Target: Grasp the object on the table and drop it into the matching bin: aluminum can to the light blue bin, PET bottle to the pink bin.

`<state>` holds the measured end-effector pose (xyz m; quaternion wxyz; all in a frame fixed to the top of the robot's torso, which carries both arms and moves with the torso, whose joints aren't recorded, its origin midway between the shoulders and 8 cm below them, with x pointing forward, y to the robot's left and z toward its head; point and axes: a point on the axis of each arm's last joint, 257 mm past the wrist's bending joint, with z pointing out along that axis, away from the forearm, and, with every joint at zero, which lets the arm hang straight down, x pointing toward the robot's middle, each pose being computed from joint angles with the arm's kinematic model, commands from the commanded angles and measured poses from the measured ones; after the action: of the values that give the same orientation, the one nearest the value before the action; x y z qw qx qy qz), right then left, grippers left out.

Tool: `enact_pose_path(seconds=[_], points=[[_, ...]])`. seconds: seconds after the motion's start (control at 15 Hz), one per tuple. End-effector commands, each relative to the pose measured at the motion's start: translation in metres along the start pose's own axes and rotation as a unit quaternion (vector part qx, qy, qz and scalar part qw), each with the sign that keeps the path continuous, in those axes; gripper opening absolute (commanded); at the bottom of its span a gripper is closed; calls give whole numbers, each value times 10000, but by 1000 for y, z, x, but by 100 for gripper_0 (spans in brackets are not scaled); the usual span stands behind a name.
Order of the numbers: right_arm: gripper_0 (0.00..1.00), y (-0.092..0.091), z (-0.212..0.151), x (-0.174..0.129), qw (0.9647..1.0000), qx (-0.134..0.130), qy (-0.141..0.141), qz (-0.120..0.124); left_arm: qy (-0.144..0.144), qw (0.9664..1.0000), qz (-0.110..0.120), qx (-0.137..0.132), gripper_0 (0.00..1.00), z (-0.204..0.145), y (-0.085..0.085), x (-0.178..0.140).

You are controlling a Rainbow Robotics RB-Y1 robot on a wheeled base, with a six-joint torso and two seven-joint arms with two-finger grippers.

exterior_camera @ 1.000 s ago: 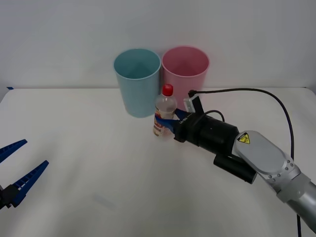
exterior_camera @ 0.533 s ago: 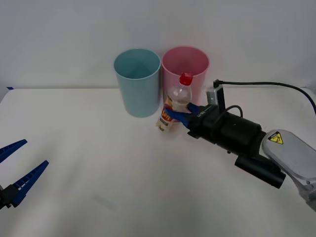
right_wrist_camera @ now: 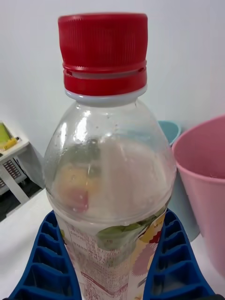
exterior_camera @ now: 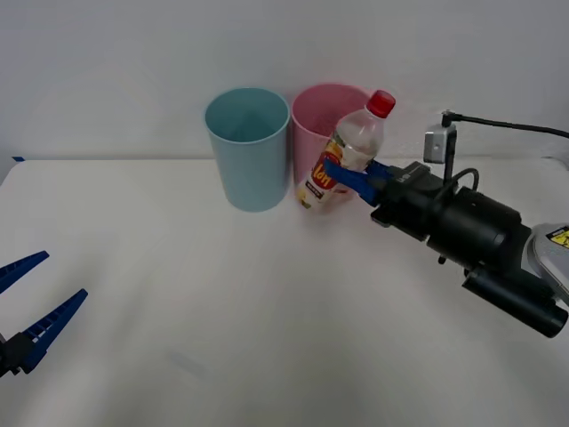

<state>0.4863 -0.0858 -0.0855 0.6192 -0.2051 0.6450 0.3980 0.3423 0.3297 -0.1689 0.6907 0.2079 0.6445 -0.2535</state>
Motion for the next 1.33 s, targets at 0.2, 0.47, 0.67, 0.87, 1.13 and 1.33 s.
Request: enact_pose_path(seconds=[0.2, 0.47, 0.67, 0.87, 1.13, 1.33], points=[[0, 13, -20, -43, 9991, -102, -396, -60, 0, 10000, 0, 0, 100, 0, 0, 0], [0, 16, -23, -82, 9979, -125, -636, -37, 0, 10000, 0, 0, 100, 0, 0, 0], [0, 12, -14, -113, 9964, -107, -771, -333, 0, 10000, 0, 0, 100, 0, 0, 0], [0, -7, 4, -138, 9929, 52, -792, -887, 0, 10000, 0, 0, 100, 0, 0, 0], [0, -32, 20, -155, 9869, 298, -746, -1398, 0, 10000, 0, 0, 100, 0, 0, 0], [0, -56, 26, -155, 9767, 521, -664, -1975, 0, 10000, 0, 0, 100, 0, 0, 0]])
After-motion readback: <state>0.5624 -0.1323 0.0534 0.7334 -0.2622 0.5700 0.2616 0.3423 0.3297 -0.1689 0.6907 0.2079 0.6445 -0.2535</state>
